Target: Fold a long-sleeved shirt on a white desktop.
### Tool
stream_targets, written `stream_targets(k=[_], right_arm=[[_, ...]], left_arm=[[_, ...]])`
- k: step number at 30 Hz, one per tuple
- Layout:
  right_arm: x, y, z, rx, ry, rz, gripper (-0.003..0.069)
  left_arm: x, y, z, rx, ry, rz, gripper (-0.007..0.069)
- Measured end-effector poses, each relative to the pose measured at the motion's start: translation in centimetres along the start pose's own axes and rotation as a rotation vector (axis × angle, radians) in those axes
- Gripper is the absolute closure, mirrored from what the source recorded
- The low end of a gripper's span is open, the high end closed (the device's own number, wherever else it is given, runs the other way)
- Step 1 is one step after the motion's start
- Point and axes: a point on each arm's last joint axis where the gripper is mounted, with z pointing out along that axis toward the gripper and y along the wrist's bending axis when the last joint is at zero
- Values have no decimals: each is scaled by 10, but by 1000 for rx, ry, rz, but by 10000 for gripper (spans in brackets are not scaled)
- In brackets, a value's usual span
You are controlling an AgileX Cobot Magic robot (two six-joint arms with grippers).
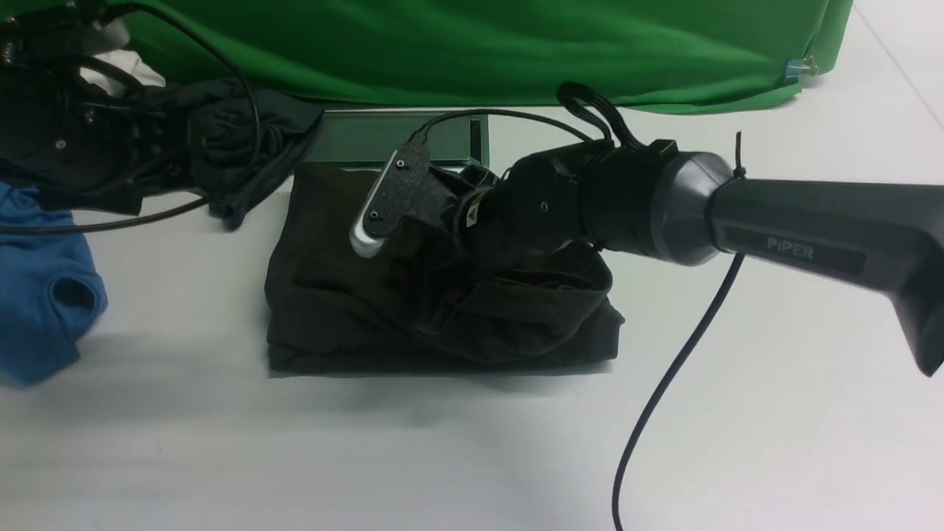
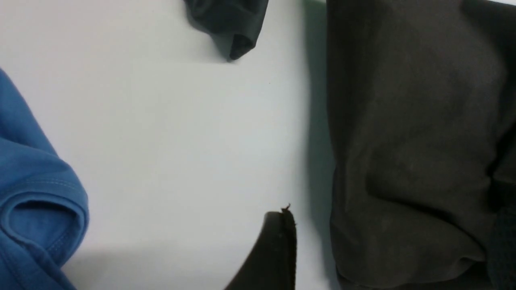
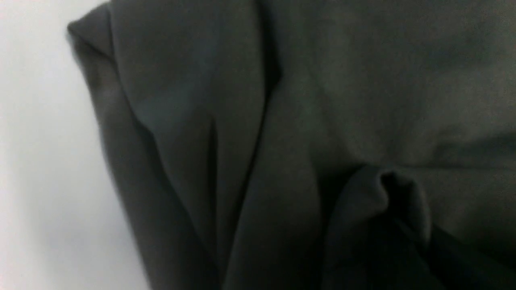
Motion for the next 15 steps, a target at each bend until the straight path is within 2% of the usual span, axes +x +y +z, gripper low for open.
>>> stream_targets(k=[10, 13, 15], right_arm=[[0, -55, -69, 104, -57, 191, 641], [14, -70, -79, 103, -14, 272, 641], [35, -80, -84, 59, 83, 365, 641]], left_arm=[[0, 0, 0, 1, 3, 1, -5], [0, 0, 0, 1, 5, 1, -1], [1, 0, 0, 3, 11, 1, 4]])
